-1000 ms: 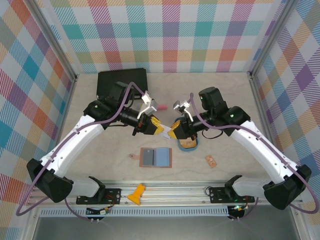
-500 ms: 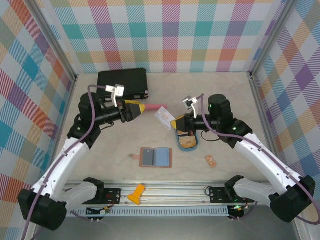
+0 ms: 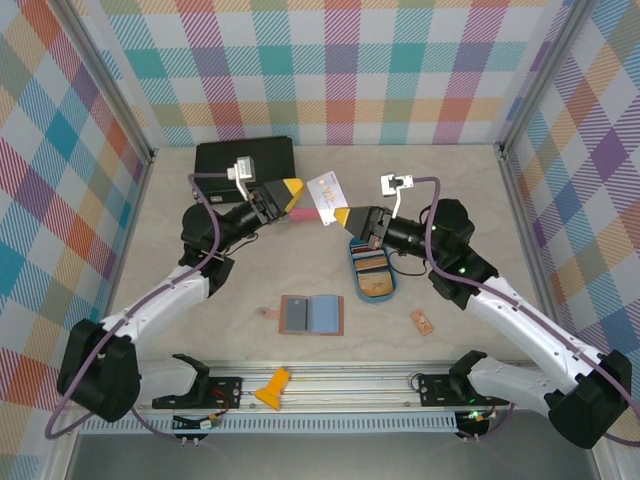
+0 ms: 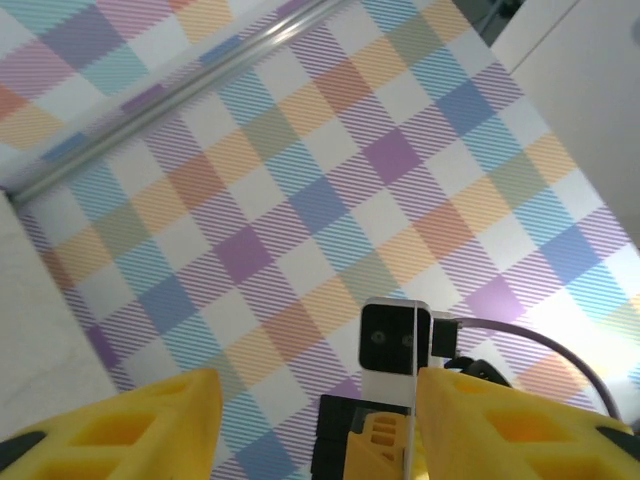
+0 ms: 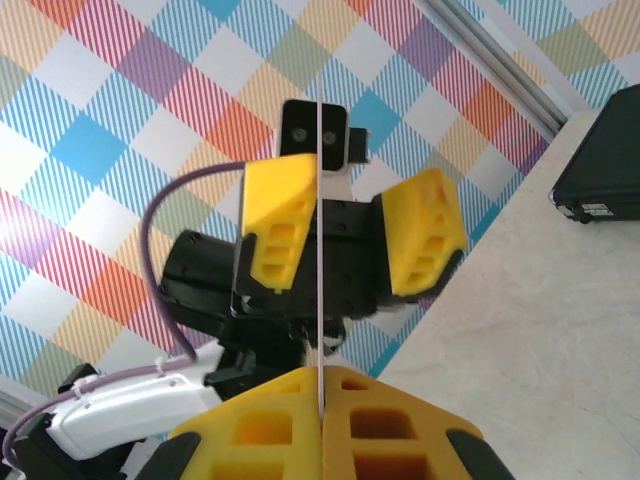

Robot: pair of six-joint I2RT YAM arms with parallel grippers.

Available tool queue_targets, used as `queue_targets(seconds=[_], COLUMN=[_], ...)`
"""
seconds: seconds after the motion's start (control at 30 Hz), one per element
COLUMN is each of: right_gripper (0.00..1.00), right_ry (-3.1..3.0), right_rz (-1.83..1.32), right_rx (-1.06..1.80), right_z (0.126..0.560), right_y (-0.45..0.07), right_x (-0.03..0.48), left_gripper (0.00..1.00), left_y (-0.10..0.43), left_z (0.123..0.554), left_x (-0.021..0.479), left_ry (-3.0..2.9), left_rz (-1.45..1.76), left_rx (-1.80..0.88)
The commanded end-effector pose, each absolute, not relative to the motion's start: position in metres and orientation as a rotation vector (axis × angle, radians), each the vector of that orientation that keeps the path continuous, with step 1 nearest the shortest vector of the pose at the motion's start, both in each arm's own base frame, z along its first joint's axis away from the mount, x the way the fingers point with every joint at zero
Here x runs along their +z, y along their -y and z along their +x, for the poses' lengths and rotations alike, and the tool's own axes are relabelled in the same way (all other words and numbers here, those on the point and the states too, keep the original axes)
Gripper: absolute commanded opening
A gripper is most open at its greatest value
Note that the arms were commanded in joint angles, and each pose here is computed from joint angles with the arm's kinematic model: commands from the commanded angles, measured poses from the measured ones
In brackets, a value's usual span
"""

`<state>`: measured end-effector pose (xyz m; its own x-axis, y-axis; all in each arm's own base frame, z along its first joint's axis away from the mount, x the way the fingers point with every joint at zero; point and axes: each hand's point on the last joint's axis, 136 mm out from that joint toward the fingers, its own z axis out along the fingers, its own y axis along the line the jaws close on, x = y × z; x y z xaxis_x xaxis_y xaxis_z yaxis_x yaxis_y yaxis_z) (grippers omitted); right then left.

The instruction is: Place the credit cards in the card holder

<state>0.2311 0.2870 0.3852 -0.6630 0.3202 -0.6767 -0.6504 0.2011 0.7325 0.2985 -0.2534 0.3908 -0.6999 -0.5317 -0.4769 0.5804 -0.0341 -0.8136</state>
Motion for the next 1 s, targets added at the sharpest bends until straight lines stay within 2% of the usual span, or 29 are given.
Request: queue_targets(seconds=[0.0,0.13,0.3,0.53,0.67,0.8,0.83,0.87,0.9,0.93,0.97], right_gripper=[0.0,0.0,0.0,0.0,0.0,0.0,0.09,0.25,0.49,0.65,0.73], right_ry=[-1.635,-1.641,-1.643,-1.632,-1.633,-1.65,-1.661,-1.669,-1.679,-1.694,-1.72], right_rz=[-0.27,-0.259,-0.257,-0.243,-0.257,-0.259,-0.271,-0.293,-0.339,-0.381,-0.389], right_rx=[1.61,1.603,1.604,1.586,1.599,1.594,1.589,1.575,1.546,1.505,1.471], right_z=[0.233,0.235,0.235,0.236,0.235,0.235,0.234,0.232,0.228,0.224,0.223], right_y=[-0.289,-0.291,-0.294,-0.291,-0.293,-0.294,-0.295,-0.295,-0.294,-0.292,-0.288], right_x=[0.399,0.398,0.398,0.399,0.4,0.397,0.395,0.394,0.393,0.393,0.391], left_gripper=[0.48,0.47,0.4,0.39,0.29,0.12,0.05,0.0,0.0,0.0,0.0], left_y=[0.251,0.256,0.262,0.269,0.275,0.279,0.28,0.281,0.282,0.283,0.284], left_z=[0.274,0.271,0.267,0.261,0.256,0.25,0.249,0.248,0.248,0.248,0.247], left_x=[0.428,0.431,0.428,0.428,0.428,0.433,0.434,0.433,0.431,0.428,0.425], left_ry=[-1.244,-1.239,-1.259,-1.28,-1.283,-1.269,-1.27,-1.275,-1.289,-1.312,-1.34], left_rz=[0.159,0.177,0.19,0.218,0.251,0.293,0.302,0.312,0.323,0.331,0.341], left_rx=[-1.952,-1.958,-1.965,-1.981,-1.985,-1.997,-1.997,-1.993,-1.985,-1.973,-1.962])
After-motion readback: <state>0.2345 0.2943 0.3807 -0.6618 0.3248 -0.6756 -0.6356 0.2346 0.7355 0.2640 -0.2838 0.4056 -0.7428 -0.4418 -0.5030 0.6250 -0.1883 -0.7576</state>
